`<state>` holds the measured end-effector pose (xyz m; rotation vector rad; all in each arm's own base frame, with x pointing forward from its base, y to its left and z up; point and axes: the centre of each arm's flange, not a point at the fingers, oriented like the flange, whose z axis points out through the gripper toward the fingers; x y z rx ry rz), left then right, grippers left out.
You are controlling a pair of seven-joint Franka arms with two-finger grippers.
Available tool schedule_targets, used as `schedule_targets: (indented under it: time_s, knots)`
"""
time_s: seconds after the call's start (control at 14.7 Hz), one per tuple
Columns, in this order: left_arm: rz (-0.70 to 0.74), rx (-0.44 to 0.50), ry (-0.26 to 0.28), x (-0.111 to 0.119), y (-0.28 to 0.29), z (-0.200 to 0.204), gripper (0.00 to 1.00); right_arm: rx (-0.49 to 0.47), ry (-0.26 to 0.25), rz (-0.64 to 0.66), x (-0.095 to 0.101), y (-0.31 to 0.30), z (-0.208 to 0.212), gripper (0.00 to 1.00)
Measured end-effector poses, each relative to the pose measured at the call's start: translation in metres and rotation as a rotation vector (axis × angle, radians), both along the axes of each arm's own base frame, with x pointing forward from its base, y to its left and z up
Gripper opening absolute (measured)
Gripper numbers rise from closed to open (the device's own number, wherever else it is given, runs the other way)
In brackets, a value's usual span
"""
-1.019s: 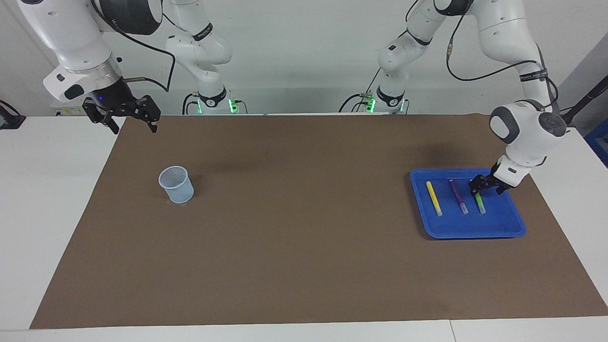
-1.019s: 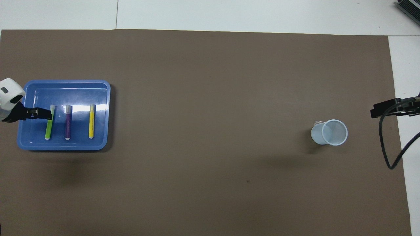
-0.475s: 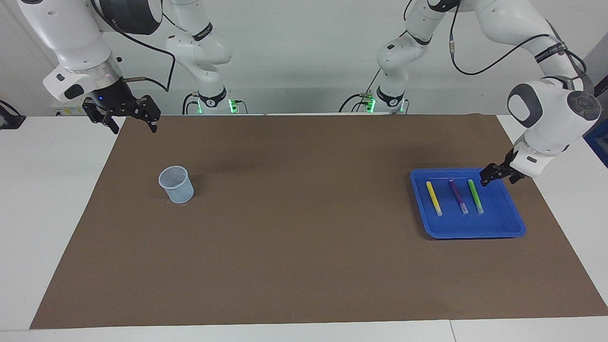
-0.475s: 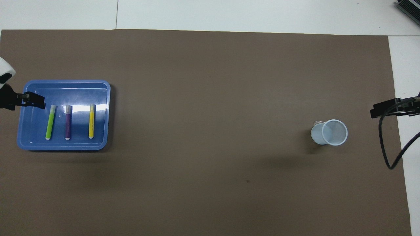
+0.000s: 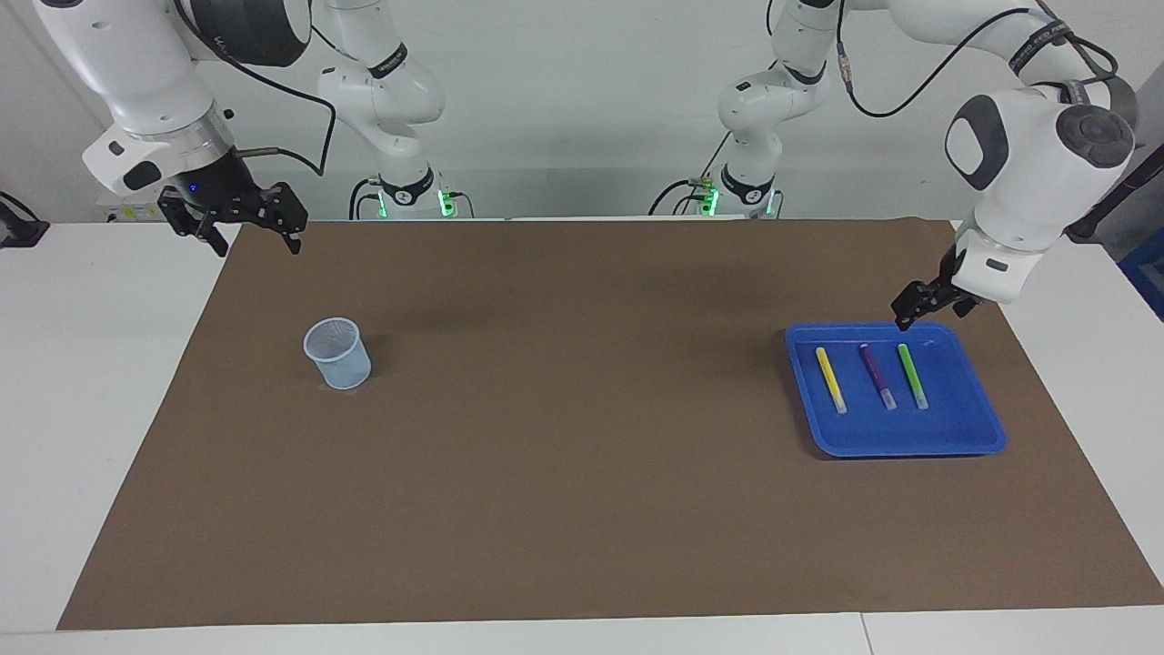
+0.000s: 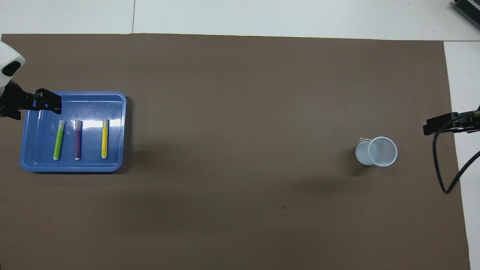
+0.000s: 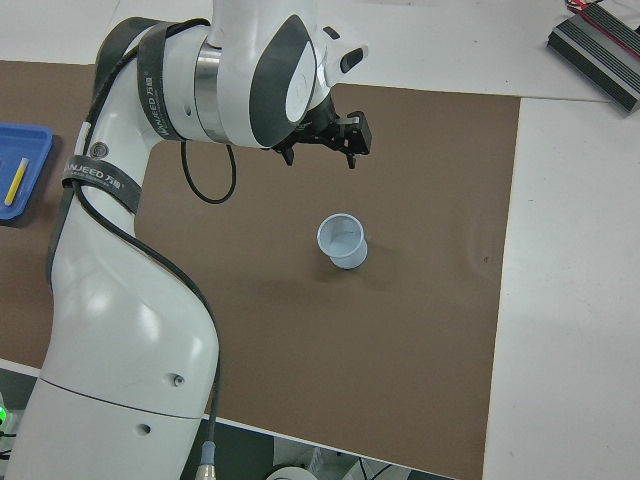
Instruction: Right arm passes pens to left for tray arrangement
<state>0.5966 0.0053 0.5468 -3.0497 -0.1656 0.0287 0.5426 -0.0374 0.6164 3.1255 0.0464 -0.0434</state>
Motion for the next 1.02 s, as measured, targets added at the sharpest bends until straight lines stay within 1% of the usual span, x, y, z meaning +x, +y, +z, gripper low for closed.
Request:
schedule_targets:
  time_s: [0.14, 0.34, 0.61, 0.81, 1.02]
  knots:
    - [-0.011, -0.019, -0.005, -0.012, -0.017, 0.022, 1.0, 0.0, 0.0, 0.0, 0.0, 0.0, 0.0, 1.0]
    - [-0.03, -0.009, 0.003, -0.035, -0.037, 0.05, 1.0, 0.0, 0.0, 0.0, 0.0, 0.0, 0.0, 1.0]
    - [-0.02, -0.026, 0.003, -0.061, -0.029, 0.081, 1.0, 0.0, 0.0, 0.0, 0.0, 0.0, 0.0, 1.0]
    - [-0.041, -0.067, 0.029, -0.077, -0.026, 0.089, 1.0, 0.0, 0.0, 0.0, 0.0, 0.0, 0.0, 1.0]
    - [-0.041, -0.094, 0.05, -0.077, -0.026, 0.077, 1.0, 0.0, 0.0, 0.0, 0.0, 0.0, 0.0, 1.0]
